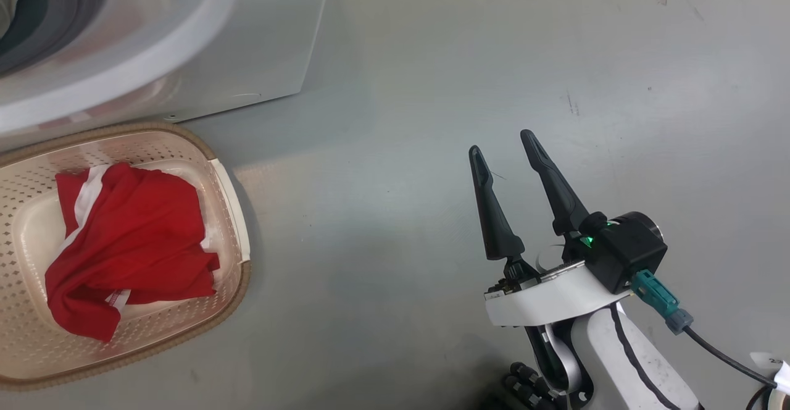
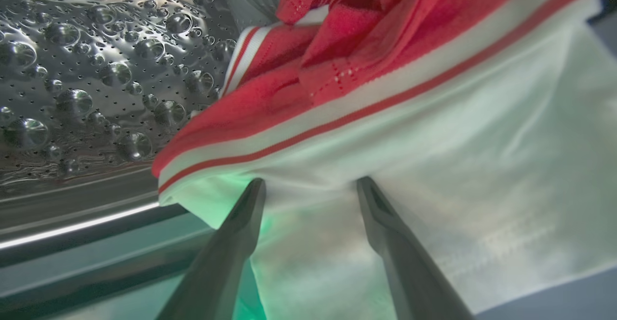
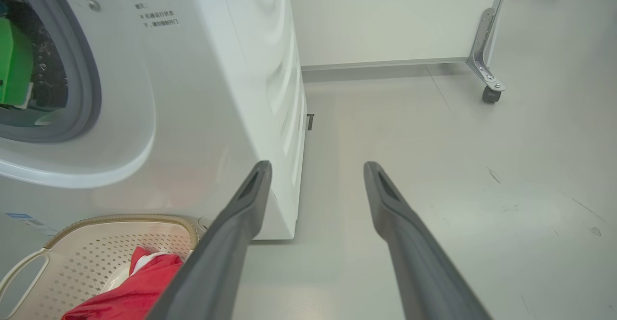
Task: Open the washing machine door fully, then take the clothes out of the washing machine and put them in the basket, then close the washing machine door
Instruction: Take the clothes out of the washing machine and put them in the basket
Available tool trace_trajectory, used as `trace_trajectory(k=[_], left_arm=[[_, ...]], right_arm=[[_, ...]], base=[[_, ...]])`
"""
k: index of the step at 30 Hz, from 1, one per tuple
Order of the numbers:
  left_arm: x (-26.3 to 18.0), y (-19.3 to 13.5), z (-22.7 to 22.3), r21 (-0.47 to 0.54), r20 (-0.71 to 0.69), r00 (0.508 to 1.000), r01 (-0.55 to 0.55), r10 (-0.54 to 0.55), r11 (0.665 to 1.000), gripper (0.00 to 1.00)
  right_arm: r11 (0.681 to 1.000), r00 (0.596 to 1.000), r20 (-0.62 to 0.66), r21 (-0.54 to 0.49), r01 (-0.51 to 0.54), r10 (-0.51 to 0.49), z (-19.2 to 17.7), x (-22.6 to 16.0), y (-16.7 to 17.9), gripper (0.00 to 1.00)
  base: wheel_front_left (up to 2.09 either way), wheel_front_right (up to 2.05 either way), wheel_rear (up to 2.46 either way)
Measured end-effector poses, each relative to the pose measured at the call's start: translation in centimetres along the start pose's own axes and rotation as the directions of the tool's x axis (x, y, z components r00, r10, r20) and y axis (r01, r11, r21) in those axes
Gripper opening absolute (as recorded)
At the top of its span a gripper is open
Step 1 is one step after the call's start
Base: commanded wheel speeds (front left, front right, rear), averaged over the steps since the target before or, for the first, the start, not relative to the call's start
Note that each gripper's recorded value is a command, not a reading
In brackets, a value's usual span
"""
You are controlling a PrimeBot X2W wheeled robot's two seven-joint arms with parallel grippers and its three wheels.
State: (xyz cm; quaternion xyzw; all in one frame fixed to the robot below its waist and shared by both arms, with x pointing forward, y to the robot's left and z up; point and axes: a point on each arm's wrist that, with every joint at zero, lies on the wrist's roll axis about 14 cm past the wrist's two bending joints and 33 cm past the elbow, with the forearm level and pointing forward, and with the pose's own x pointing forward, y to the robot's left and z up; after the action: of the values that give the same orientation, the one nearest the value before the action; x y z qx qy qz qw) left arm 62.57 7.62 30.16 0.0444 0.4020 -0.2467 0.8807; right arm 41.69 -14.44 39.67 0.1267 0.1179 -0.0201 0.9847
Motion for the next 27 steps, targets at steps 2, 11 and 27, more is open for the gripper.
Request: trace_trajectory(k=[2, 11, 27], left_arm=[[0.09, -0.03, -0.05, 0.006, -0.004, 1.0, 0.0, 0.0, 1.0, 1.0], [0.25, 0.28, -0.05, 0.009, -0.013, 1.0, -0.004, 0.004, 1.0, 0.0], [-0.03, 0.62, 0.69, 0.0, 0.051, 0.999, -0.004, 0.004, 1.0, 0.0]], right_arm=[[1.0, 1.0, 0.004, -0.002, -0.002, 0.002, 0.12, 0.1, 0.02, 1.0], [1.0, 1.0, 0.006, -0.005, 0.004, -0.004, 0.21, 0.08, -0.17, 1.0], [1.0, 1.0, 0.019, -0.009, 0.02, -0.02, 0.55, 0.39, -0.81, 1.0]], base=[[0.0, 0.0, 0.0], [0.0, 0.0, 0.0], [0.0, 0.0, 0.0]])
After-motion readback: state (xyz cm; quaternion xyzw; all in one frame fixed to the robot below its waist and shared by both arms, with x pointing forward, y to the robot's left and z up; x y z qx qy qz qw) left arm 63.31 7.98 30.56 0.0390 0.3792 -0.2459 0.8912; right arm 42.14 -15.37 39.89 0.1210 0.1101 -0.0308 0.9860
